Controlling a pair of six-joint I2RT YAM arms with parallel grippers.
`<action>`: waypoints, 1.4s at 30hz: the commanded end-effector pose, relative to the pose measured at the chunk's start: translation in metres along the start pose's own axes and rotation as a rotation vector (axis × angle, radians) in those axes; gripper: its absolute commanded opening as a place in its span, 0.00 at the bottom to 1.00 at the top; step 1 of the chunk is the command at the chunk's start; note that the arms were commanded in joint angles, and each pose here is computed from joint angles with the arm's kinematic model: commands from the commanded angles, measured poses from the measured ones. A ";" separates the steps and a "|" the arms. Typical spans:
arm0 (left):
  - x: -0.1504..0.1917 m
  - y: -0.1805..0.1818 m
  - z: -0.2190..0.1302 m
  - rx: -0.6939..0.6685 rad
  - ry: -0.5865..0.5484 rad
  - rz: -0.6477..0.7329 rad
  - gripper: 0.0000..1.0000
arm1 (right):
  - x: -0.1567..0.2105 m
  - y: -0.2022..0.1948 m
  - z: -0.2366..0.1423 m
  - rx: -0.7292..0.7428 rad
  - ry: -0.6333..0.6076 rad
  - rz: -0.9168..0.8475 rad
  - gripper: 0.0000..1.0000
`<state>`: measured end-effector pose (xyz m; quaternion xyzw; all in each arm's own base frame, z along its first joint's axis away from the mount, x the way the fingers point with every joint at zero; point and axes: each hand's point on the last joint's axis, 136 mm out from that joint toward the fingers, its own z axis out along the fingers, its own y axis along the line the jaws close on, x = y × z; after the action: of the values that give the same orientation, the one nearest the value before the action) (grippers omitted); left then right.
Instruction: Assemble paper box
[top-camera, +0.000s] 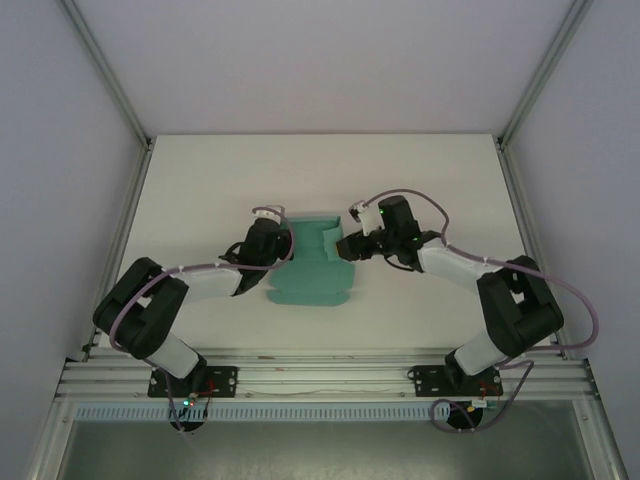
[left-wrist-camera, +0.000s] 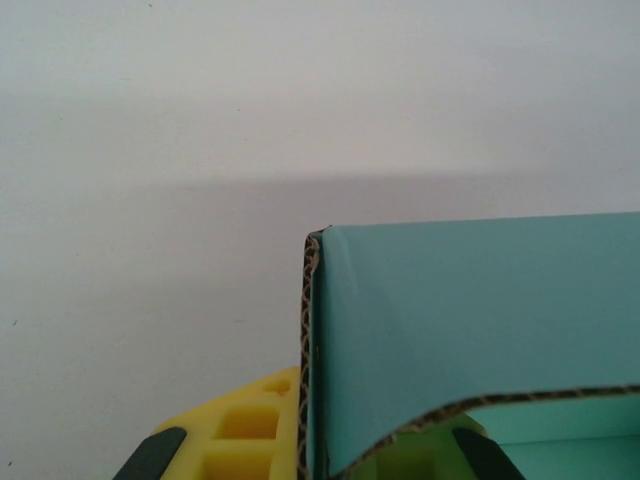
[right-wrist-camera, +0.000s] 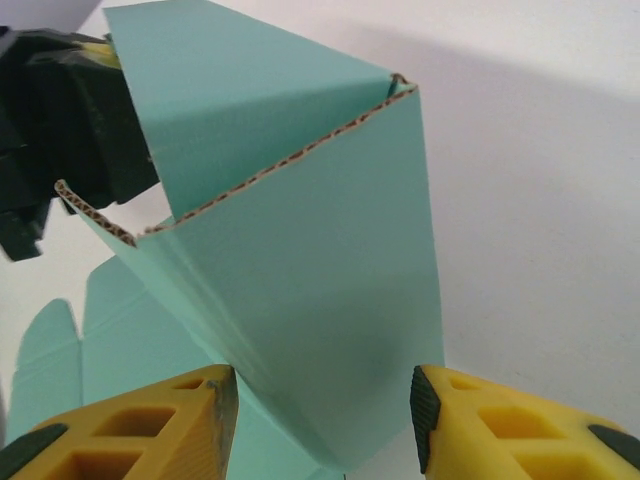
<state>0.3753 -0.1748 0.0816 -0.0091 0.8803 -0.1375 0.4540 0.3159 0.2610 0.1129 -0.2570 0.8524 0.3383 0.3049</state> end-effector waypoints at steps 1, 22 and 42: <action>0.006 -0.003 0.005 -0.004 0.003 0.041 0.00 | -0.022 -0.015 0.004 0.117 -0.088 0.017 0.49; 0.014 -0.008 0.011 -0.070 0.030 0.094 0.00 | -0.005 -0.033 0.050 0.297 -0.093 0.145 0.42; 0.021 -0.009 0.019 -0.149 0.071 0.087 0.00 | 0.003 -0.096 0.017 0.914 -0.142 0.255 0.03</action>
<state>0.3866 -0.1873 0.0720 -0.0029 0.8866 -0.0574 0.4589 0.3749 0.2452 0.0600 -0.0434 0.9167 0.0829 0.3885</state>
